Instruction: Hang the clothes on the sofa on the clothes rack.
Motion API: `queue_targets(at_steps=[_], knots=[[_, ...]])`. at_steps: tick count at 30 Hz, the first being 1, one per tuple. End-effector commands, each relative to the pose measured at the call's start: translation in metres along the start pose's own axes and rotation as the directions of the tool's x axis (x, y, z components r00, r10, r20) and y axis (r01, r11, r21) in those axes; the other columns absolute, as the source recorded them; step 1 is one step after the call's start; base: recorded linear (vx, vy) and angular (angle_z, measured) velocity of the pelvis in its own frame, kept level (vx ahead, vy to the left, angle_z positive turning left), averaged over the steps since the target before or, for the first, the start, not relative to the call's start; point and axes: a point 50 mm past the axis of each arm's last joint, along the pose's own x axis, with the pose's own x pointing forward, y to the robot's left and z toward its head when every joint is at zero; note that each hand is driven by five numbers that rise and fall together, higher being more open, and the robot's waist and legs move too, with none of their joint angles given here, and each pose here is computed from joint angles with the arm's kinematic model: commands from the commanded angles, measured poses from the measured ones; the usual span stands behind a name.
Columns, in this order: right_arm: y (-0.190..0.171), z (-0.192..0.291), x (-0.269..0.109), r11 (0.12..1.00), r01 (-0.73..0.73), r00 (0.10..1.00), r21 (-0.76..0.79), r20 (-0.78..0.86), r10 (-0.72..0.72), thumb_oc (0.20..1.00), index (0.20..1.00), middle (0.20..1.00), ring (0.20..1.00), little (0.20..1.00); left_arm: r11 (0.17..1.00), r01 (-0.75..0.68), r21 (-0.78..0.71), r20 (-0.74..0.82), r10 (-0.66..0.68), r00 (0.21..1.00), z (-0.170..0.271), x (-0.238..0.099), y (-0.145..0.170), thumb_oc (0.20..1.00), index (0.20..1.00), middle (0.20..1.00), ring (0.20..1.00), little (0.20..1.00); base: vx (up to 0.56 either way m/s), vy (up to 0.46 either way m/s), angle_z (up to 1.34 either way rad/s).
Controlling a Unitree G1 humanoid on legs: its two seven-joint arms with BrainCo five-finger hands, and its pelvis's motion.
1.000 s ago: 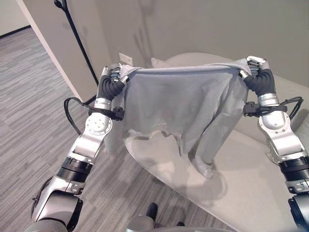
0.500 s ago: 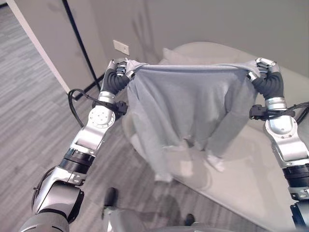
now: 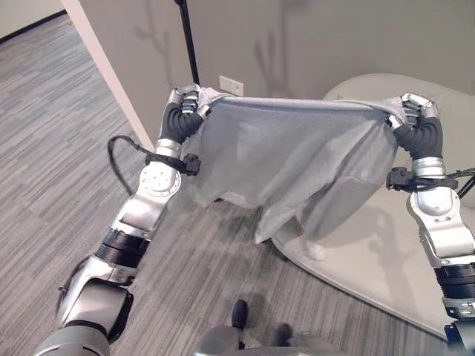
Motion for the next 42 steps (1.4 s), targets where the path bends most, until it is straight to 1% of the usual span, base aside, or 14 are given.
queue_targets(at_steps=[1, 6, 10, 15, 22, 25, 30, 35, 42], knots=[[-0.034, 0.007, 0.015, 0.99, 0.119, 0.992, -0.069, 0.049, -0.115, 0.2, 0.2, 0.2, 0.2, 0.2, 0.986, -0.163, 0.028, 0.06, 0.162, 0.985, 0.01, 0.007, 0.043, 0.2, 0.2, 0.2, 0.2, 0.2, 0.06, -0.022, -0.07], [-0.033, -0.003, 0.006, 0.993, 0.086, 0.996, -0.08, -0.004, -0.087, 0.2, 0.2, 0.2, 0.2, 0.2, 0.988, -0.154, 0.026, 0.035, 0.153, 0.988, 0.004, -0.002, 0.042, 0.2, 0.2, 0.2, 0.2, 0.2, 0.04, -0.034, 0.01], [-0.035, -0.005, 0.003, 0.994, 0.077, 0.997, -0.078, -0.019, -0.079, 0.2, 0.2, 0.2, 0.2, 0.2, 0.991, -0.133, 0.013, 0.025, 0.133, 0.991, 0.002, -0.003, 0.036, 0.2, 0.2, 0.2, 0.2, 0.2, 0.01, -0.034, 0.03], [-0.035, -0.005, 0.001, 0.995, 0.072, 0.997, -0.071, -0.02, -0.074, 0.2, 0.2, 0.2, 0.2, 0.2, 0.993, -0.119, 0.009, 0.023, 0.119, 0.993, 0.002, -0.005, 0.034, 0.2, 0.2, 0.2, 0.2, 0.2, 0.0, 0.002, 0.08], [-0.037, 0.007, 0.009, 0.994, 0.084, 0.996, -0.067, 0.034, -0.082, 0.2, 0.2, 0.2, 0.2, 0.2, 0.992, -0.123, 0.021, 0.045, 0.122, 0.991, 0.008, 0.003, 0.038, 0.2, 0.2, 0.2, 0.2, 0.2, 0.07, 0.108, 0.03], [-0.043, 0.009, 0.009, 0.99, 0.113, 0.993, -0.084, 0.046, -0.109, 0.2, 0.2, 0.2, 0.2, 0.2, 0.993, -0.119, 0.019, 0.038, 0.118, 0.992, 0.006, 0.005, 0.034, 0.2, 0.2, 0.2, 0.2, 0.2, 0.19, 0.271, -0.07], [-0.044, 0.008, 0.007, 0.989, 0.117, 0.993, -0.094, 0.044, -0.113, 0.2, 0.2, 0.2, 0.2, 0.2, 0.995, -0.089, 0.035, 0.058, 0.087, 0.995, 0.009, 0.008, 0.032, 0.2, 0.2, 0.2, 0.2, 0.2, 0.22, 0.351, -0.5], [-0.04, 0.005, 0.005, 0.986, 0.142, 0.99, -0.085, 0.029, -0.14, 0.2, 0.2, 0.2, 0.2, 0.2, 0.991, -0.097, 0.091, 0.075, 0.091, 0.993, 0.014, 0.014, 0.043, 0.2, 0.2, 0.2, 0.2, 0.2, 0.22, 0.399, -0.31], [-0.034, 0.002, 0.005, 0.989, 0.121, 0.993, -0.083, 0.018, -0.12, 0.2, 0.2, 0.2, 0.2, 0.2, 0.99, -0.106, 0.092, 0.077, 0.099, 0.992, 0.016, 0.013, 0.044, 0.2, 0.2, 0.2, 0.2, 0.2, 0.13, 0.183, -0.07]])
